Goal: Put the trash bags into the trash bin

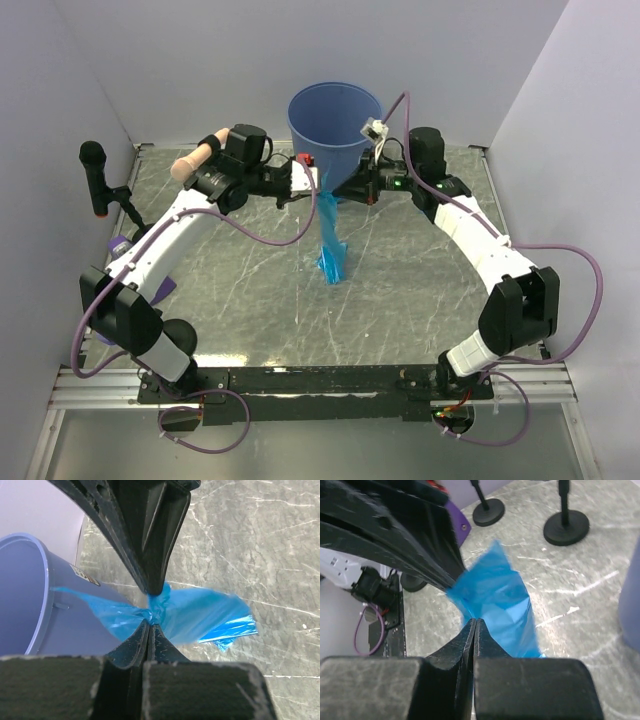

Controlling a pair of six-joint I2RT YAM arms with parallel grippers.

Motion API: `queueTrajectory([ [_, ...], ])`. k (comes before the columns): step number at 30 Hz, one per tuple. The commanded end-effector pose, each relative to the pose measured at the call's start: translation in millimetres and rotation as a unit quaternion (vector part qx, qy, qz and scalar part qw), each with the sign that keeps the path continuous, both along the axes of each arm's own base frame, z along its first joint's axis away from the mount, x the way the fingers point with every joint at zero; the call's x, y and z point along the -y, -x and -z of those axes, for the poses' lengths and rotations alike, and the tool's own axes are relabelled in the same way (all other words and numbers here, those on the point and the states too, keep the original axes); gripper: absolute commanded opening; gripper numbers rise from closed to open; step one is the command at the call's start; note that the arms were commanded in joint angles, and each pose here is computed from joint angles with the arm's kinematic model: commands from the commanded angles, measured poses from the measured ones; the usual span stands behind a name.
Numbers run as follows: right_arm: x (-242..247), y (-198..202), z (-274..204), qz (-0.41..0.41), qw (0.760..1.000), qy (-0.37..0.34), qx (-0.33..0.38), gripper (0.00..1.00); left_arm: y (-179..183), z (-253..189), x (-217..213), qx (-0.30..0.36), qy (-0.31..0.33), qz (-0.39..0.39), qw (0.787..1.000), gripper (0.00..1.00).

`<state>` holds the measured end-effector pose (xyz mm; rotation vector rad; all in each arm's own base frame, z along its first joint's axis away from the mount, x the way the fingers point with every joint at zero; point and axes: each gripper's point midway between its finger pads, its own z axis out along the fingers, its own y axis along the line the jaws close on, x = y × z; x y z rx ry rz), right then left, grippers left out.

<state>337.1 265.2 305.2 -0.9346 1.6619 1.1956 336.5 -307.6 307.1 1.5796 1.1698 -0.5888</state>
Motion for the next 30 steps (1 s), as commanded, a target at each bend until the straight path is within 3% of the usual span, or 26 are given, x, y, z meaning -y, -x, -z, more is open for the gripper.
queueTrajectory([
  [1, 15, -1, -12, 0.041, 0.999, -0.007, 0.010, 0.00, 1, -22, -2, 0.026, 0.021, -0.013, 0.999, 0.01],
  [4, 18, 1, -6, 0.053, 0.999, -0.004, -0.001, 0.00, -9, -32, -4, 0.035, 0.042, -0.049, 0.997, 0.05],
  [7, 19, 4, -9, 0.057, 0.998, -0.015, -0.005, 0.00, -14, -40, -7, 0.027, 0.068, -0.083, 0.994, 0.31],
  [8, 20, 4, -12, 0.058, 0.998, -0.019, -0.004, 0.00, -12, -38, -7, 0.007, 0.073, -0.091, 0.993, 0.34],
  [9, 19, 6, -14, 0.054, 0.998, -0.023, -0.003, 0.00, -8, -35, -8, -0.016, 0.073, -0.090, 0.993, 0.34],
  [12, 17, 8, -17, 0.048, 0.998, -0.033, -0.001, 0.00, 16, -25, -7, -0.035, 0.057, -0.042, 0.997, 0.12],
  [17, 17, 10, -11, 0.045, 0.998, -0.031, -0.008, 0.00, 3, -20, -10, -0.101, 0.080, -0.113, 0.985, 0.14],
  [19, 18, 11, -9, 0.047, 0.998, -0.032, -0.014, 0.00, -4, -19, -9, -0.180, 0.100, -0.142, 0.968, 0.14],
  [21, 17, 10, -13, 0.043, 0.998, -0.036, -0.002, 0.00, -7, -16, -5, -0.281, 0.120, -0.139, 0.942, 0.21],
  [24, 16, 11, -10, 0.042, 0.999, -0.029, 0.004, 0.00, -14, -21, -5, -0.435, 0.165, -0.126, 0.876, 0.44],
  [30, 18, 14, -5, 0.045, 0.999, -0.020, 0.001, 0.00, -20, -20, -4, -0.489, 0.188, -0.102, 0.846, 0.56],
])
